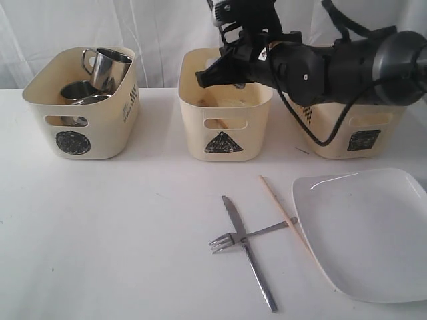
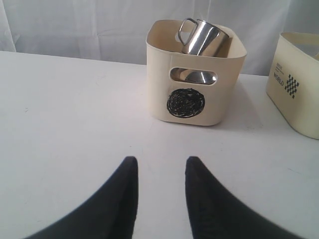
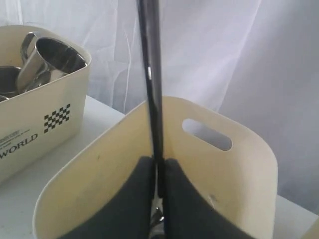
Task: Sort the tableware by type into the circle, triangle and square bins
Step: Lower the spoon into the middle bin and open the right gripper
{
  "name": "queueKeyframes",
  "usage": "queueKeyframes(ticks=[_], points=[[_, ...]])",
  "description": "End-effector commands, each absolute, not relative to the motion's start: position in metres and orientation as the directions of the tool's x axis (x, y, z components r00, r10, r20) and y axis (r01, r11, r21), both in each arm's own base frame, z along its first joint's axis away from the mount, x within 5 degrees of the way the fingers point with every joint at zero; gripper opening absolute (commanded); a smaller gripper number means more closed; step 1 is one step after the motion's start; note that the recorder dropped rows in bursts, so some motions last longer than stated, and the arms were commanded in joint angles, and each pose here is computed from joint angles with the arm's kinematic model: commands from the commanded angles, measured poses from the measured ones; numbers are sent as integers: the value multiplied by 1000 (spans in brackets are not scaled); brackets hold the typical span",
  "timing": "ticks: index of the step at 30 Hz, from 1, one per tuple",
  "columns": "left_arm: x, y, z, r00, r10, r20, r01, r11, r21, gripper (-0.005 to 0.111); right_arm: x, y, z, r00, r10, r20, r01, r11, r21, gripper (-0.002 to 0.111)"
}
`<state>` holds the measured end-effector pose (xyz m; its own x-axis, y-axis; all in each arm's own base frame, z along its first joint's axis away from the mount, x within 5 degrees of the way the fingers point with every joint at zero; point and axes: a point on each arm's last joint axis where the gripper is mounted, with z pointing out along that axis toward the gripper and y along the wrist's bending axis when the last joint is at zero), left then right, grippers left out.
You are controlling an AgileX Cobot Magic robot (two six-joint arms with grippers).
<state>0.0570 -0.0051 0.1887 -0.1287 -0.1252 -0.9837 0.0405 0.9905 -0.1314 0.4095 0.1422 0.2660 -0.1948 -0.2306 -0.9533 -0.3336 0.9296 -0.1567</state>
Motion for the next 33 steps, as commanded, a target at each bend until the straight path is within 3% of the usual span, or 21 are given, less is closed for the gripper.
queueKeyframes(ticks=[1,26,33], points=[[57,-5,188,-128,-138,-982,38,989,-144,38,424,133,262,-182,-224,-958,-298,940,-163,0],[57,-5,188,-128,-138,-982,38,989,-144,38,451,132,216,-317,-255,-913,-314,937,-153,0],[57,-5,188,-128,-138,-982,38,989,-144,38,450,132,214,-336,-260,-905,-321,935,-150,20]])
